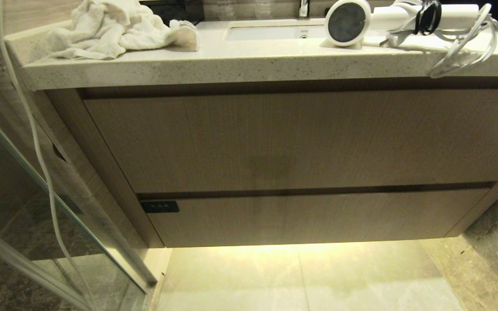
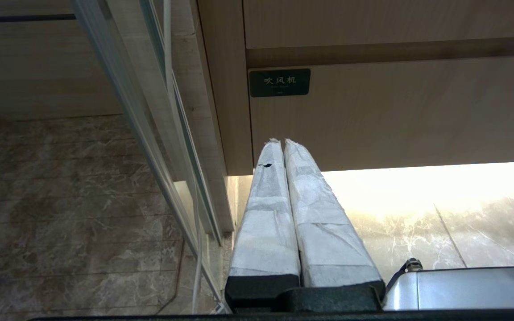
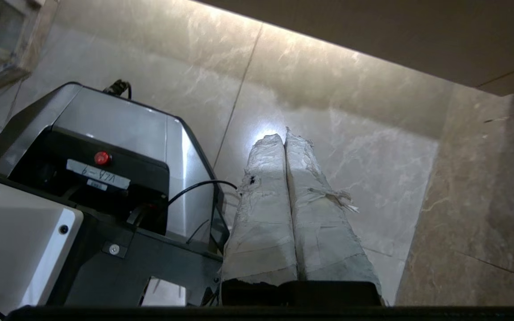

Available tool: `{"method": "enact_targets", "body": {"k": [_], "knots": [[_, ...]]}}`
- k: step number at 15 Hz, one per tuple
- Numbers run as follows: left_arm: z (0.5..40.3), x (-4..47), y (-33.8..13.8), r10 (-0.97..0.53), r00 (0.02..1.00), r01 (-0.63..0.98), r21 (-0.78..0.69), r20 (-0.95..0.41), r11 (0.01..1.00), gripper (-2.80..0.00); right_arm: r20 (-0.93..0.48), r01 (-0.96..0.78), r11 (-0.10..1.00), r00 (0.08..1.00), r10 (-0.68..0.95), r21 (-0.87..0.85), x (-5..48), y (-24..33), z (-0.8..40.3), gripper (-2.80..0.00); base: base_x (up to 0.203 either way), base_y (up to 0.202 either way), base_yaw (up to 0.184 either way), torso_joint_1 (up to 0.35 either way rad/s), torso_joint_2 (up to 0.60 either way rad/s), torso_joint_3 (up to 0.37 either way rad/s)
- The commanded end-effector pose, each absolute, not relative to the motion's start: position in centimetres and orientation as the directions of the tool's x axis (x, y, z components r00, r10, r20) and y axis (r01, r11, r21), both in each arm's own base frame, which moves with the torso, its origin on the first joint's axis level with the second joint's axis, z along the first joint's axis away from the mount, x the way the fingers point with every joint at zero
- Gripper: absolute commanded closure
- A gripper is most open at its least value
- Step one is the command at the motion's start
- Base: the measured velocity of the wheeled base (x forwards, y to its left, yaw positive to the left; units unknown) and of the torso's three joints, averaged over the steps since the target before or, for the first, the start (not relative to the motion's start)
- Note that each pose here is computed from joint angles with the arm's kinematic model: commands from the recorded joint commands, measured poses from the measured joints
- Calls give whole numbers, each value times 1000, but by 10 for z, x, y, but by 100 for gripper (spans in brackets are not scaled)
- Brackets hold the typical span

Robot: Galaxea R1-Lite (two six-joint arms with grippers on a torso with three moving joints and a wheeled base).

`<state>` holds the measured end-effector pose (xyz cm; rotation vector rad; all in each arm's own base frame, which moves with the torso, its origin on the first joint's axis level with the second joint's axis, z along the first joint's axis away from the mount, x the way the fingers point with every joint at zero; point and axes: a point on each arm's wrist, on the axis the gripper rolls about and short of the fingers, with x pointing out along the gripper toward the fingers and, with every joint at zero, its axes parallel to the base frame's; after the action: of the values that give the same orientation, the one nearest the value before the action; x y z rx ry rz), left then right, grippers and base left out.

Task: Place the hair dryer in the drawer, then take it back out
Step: Pull open the drawer

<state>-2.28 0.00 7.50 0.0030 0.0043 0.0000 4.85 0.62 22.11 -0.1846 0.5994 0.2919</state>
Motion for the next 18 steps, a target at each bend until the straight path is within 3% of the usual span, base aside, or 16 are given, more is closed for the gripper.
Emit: {"method": "enact_targets", "body": {"k": [1, 4, 7, 8, 10, 11, 13, 15, 18], "knots": [[75, -23, 0, 0, 1000, 0, 3, -8, 1000, 0, -751, -361, 932, 621, 227, -17, 117, 12, 210, 0, 0, 0, 0, 0, 0, 0], [75, -23, 0, 0, 1000, 0, 3, -8, 1000, 0, -842, -418, 908, 477, 250, 33, 193, 27, 191, 0, 0, 0, 0, 0, 0, 0], [75, -23, 0, 0, 1000, 0, 3, -7, 1000, 0, -858, -476, 879, 433, 276, 42, 261, 49, 182, 0, 0, 0, 0, 0, 0, 0], [75, -23, 0, 0, 1000, 0, 3, -7, 1000, 0, -855, -491, 870, 435, 285, 40, 276, 55, 181, -280, 0, 0, 0, 0, 0, 0], [75, -23, 0, 0, 1000, 0, 3, -7, 1000, 0, -865, -579, 813, 381, 327, 52, 289, 77, 166, -280, 0, 0, 0, 0, 0, 0], [75, -23, 0, 0, 1000, 0, 3, -8, 1000, 0, -853, -633, 774, 397, 340, 14, 294, 83, 161, -280, 0, 0, 0, 0, 0, 0], [75, -23, 0, 0, 1000, 0, 3, -8, 1000, 0, -838, -717, 687, 443, 319, -118, 299, 84, 149, -280, 0, 0, 0, 0, 0, 0], [75, -23, 0, 0, 1000, 0, 3, -6, 1000, 0, -828, -804, 523, 479, 291, -282, 300, 83, 132, -280, 0, 0, 0, 0, 0, 0], [75, -23, 0, 0, 1000, 0, 3, -8, 1000, 0, -739, -792, 300, 607, 292, -532, 308, 75, 110, -280, 0, 0, 0, 0, 0, 0]]}}
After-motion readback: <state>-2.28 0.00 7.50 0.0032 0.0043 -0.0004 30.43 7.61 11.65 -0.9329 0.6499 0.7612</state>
